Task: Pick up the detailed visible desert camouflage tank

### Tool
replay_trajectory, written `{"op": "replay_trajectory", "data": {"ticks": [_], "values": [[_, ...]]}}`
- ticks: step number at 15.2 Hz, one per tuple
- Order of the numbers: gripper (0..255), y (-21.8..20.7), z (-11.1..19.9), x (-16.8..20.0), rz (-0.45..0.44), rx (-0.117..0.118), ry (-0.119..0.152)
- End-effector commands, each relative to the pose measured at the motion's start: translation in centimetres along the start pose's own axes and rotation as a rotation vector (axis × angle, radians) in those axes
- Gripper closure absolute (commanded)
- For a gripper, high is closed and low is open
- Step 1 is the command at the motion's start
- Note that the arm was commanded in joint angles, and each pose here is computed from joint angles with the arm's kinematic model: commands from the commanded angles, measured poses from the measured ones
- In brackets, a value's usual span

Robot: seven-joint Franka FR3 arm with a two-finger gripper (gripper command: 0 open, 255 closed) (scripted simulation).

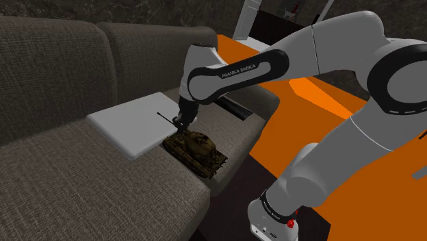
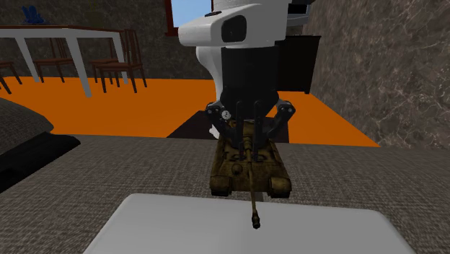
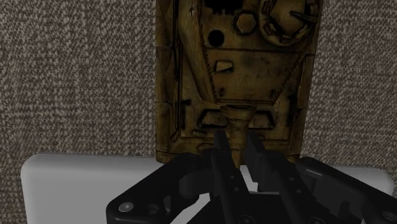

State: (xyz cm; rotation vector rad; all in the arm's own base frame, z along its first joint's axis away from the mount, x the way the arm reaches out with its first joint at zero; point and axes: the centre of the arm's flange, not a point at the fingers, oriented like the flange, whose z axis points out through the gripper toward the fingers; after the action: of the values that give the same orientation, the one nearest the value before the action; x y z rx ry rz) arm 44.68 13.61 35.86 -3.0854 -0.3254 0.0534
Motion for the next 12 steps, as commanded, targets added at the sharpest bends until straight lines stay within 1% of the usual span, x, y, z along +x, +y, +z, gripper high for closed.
{"op": "replay_trajectory", "data": {"ticks": [1, 6, 12], "values": [[255, 0.0, 0.0, 0.0, 0.0, 0.0, 0.0], [255, 0.0, 0.0, 0.0, 0.0, 0.0, 0.0], [255, -0.1, -3.2, -0.1, 0.0, 0.0, 0.0]]}}
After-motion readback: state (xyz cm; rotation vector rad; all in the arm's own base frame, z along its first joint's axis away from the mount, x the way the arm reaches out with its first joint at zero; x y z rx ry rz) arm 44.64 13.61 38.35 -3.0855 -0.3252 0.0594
